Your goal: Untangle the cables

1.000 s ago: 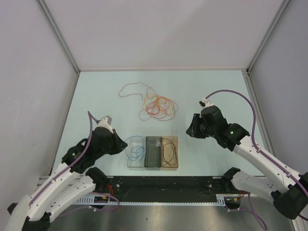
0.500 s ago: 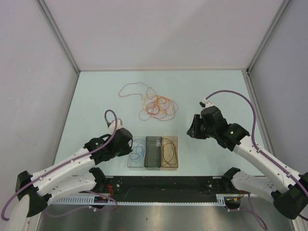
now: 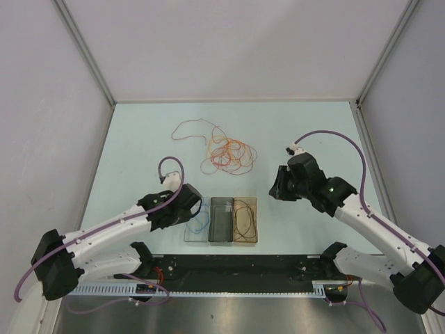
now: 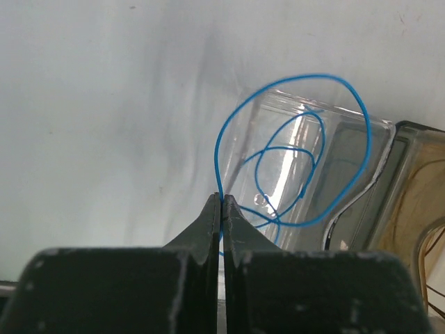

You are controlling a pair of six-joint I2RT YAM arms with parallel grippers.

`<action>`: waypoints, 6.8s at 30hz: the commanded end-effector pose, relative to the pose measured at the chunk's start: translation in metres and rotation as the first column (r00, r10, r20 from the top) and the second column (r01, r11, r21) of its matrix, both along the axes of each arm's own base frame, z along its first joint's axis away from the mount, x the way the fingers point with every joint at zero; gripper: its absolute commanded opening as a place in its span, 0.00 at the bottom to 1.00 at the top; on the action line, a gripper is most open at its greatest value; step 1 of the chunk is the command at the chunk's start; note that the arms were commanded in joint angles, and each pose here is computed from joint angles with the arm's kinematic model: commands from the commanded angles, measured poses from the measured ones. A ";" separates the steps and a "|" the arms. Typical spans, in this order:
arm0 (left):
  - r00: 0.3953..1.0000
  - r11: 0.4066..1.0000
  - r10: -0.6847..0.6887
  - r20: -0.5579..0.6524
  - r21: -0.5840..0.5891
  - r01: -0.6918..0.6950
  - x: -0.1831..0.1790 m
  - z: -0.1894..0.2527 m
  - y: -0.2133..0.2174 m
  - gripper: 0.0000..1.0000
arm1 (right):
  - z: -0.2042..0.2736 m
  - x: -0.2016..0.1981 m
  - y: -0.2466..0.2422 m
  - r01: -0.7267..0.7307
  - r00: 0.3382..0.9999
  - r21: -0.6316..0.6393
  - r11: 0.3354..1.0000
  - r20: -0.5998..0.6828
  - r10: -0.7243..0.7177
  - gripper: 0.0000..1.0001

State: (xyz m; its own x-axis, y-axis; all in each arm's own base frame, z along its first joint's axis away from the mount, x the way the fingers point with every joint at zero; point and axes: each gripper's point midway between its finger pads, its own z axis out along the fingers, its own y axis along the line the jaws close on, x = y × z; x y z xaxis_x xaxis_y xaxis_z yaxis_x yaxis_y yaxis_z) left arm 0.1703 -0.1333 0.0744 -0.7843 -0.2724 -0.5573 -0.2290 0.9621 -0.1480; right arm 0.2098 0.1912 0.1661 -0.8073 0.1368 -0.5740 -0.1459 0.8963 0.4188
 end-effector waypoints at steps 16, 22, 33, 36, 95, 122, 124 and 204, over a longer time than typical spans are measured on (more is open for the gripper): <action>0.991 0.983 -0.126 0.040 -0.133 0.130 -0.006 0.016 -0.047 0.00 | -0.003 0.012 0.008 -0.017 1.000 -0.006 1.000 0.022 0.017 0.29; 0.991 0.983 -0.126 0.048 -0.127 0.131 -0.016 0.038 -0.044 0.00 | -0.007 0.011 0.009 -0.019 1.000 -0.005 1.000 0.013 0.019 0.28; 0.995 0.994 -0.089 -0.051 -0.072 0.085 -0.036 0.003 -0.021 0.00 | -0.010 0.006 0.009 -0.018 1.000 0.010 1.000 0.010 0.018 0.28; 0.994 0.994 -0.091 -0.060 -0.065 0.087 -0.034 -0.005 -0.025 0.00 | -0.009 0.005 0.009 -0.019 1.000 0.011 1.000 0.013 0.018 0.28; 0.957 0.971 0.095 0.275 -0.236 -0.029 0.412 0.047 -0.083 0.66 | -0.069 0.021 0.021 -0.118 0.986 0.032 0.992 -0.112 0.121 0.34; 0.926 0.951 0.113 0.360 -0.309 0.004 0.444 0.098 -0.077 0.00 | -0.060 0.018 0.004 -0.055 0.992 0.039 0.998 -0.110 0.059 0.33; 0.896 0.938 0.099 0.433 -0.340 0.061 0.433 0.154 -0.079 0.00 | -0.055 0.017 0.003 -0.046 0.994 0.044 0.998 -0.098 0.050 0.33; 0.381 0.410 -0.454 0.805 -0.192 0.892 0.001 0.344 -0.110 0.00 | 0.197 0.039 -0.001 -0.151 0.879 0.277 0.949 0.477 0.001 0.31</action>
State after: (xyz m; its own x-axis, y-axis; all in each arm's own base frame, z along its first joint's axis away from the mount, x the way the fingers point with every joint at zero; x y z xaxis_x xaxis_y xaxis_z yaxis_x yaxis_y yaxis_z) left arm 0.1735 -0.2486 0.3804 -0.5239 -0.1760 -0.8334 0.7438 0.3822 -0.5483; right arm 0.2474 0.1948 0.3490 -0.5148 0.3175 -0.7964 -0.4347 0.7040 0.5617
